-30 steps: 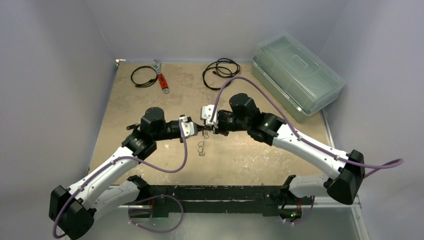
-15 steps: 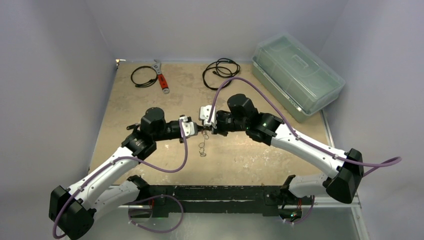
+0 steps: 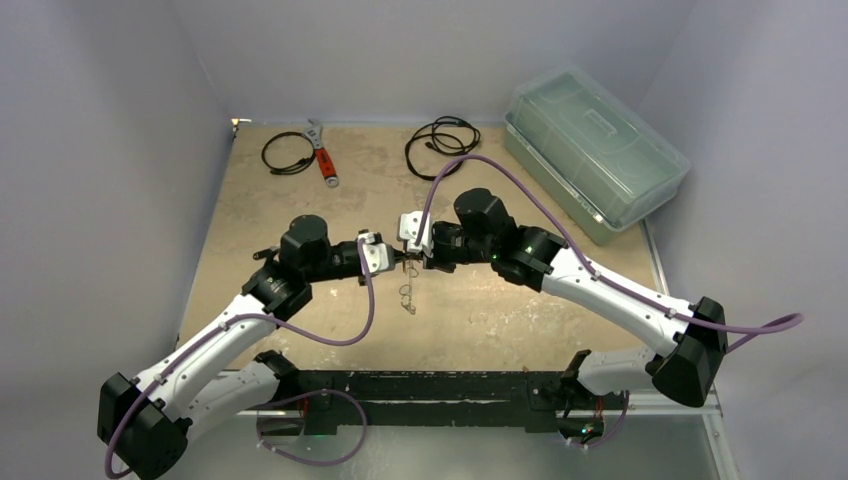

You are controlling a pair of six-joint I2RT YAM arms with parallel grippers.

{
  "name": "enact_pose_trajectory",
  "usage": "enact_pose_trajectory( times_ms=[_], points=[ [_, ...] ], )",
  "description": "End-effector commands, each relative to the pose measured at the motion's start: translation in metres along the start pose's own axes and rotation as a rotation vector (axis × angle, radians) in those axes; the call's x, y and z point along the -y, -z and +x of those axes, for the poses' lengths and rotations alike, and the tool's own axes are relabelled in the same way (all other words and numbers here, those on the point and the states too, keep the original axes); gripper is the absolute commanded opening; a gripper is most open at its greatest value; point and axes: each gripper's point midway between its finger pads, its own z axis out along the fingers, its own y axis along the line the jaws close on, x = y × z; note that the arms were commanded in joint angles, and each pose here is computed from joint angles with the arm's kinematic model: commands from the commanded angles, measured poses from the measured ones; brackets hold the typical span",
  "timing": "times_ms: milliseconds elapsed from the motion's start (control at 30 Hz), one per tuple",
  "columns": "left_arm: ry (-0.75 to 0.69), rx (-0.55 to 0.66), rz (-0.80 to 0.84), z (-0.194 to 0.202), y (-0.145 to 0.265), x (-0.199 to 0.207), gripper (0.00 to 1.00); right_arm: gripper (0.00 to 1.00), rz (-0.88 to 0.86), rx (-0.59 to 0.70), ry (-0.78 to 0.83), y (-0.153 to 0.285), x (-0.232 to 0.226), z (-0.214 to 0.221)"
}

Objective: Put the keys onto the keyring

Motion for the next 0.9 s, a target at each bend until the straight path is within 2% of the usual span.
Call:
enact_pose_trajectory(
  times_ms=[0, 67, 167, 267, 467, 867],
  points=[
    [-0.083, 0.094, -0.022, -0.036, 0.005, -0.01, 0.0, 0.0, 0.044, 0.028, 0.009, 0.003, 0.012, -0.015],
    [-0.088, 0.097, -0.03, -0.037, 0.006, -0.011, 0.01, 0.0, 0.065, 0.027, 0.013, 0.004, 0.016, -0.016],
    [-0.102, 0.102, -0.051, -0.04, 0.01, -0.013, 0.25, 0.0, 0.113, 0.071, 0.035, 0.012, 0.022, -0.024],
    [-0.121, 0.106, -0.095, -0.044, 0.016, -0.017, 0.33, 0.0, 0.146, 0.142, 0.061, 0.023, 0.024, -0.038],
    [-0.158, 0.143, -0.07, -0.051, 0.019, -0.01, 0.34, 0.0, 0.152, 0.26, 0.086, 0.039, 0.018, -0.06],
    [-0.208, 0.204, -0.049, -0.065, 0.024, -0.003, 0.3, 0.0, 0.147, 0.271, 0.085, 0.044, 0.016, -0.062]
  ],
)
